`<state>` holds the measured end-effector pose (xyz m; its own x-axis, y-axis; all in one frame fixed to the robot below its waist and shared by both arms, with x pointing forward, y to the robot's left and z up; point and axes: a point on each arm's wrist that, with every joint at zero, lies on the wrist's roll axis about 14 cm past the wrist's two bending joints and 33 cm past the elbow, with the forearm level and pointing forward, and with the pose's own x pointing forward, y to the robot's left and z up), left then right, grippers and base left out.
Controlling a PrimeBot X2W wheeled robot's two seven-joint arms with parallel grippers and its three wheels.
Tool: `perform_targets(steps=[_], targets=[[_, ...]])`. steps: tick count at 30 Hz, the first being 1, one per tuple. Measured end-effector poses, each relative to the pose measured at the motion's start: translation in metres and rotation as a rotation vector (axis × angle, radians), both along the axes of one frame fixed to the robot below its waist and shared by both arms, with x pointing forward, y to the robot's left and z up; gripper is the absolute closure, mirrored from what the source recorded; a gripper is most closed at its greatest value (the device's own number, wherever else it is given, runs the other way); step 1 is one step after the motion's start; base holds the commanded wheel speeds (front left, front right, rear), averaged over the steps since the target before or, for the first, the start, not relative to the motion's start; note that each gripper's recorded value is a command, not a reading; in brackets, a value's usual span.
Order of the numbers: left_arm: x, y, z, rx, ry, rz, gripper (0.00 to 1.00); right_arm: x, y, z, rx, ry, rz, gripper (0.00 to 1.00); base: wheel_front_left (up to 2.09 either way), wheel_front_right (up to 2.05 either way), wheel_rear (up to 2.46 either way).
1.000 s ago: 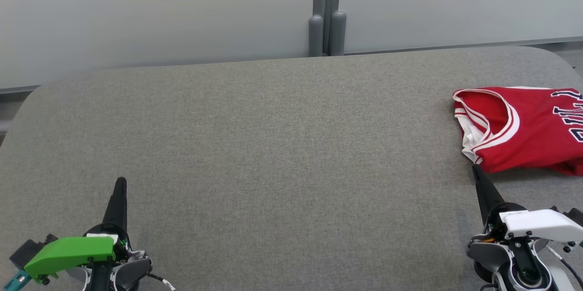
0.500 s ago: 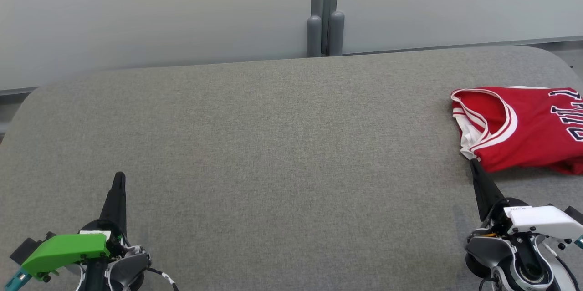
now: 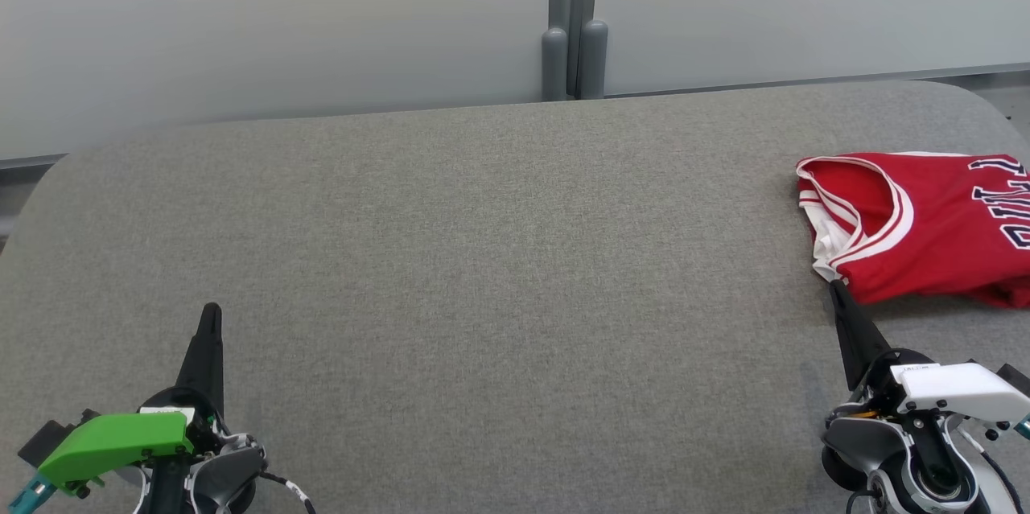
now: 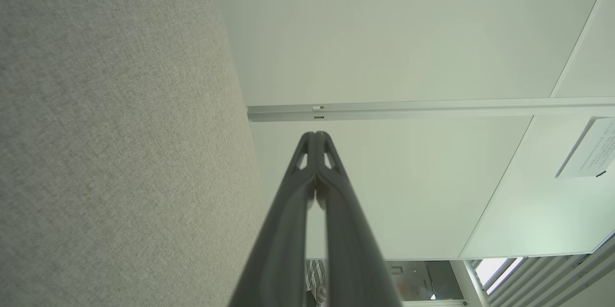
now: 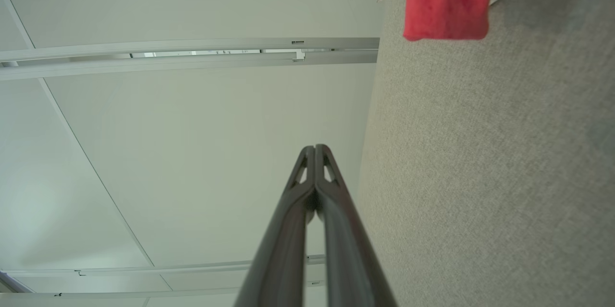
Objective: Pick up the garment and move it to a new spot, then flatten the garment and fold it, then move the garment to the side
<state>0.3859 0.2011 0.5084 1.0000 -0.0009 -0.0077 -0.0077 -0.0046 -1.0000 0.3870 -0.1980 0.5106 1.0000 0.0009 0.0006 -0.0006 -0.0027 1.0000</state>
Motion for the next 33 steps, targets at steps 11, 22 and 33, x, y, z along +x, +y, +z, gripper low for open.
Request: perform_targets(steps=[11,22,33], targets=[[0.0000,0.0001,0.0000,0.000,0.000,0.000,1.00,0.0000,0.0000,0.0000,0.000,0.000,0.000,1.00,0.00,0.00,0.00],[0.0000,0.0000,0.0001,0.000,0.000,0.000,1.00,0.0000,0.0000,0.0000,0.000,0.000,0.000,1.00,0.00,0.00,0.00],[0.0000,-0.0001,0.0001,0.000,0.000,0.000,1.00,0.0000,-0.0001,0.0000,0.000,0.000,0.000,1.00,0.00,0.00,0.00]])
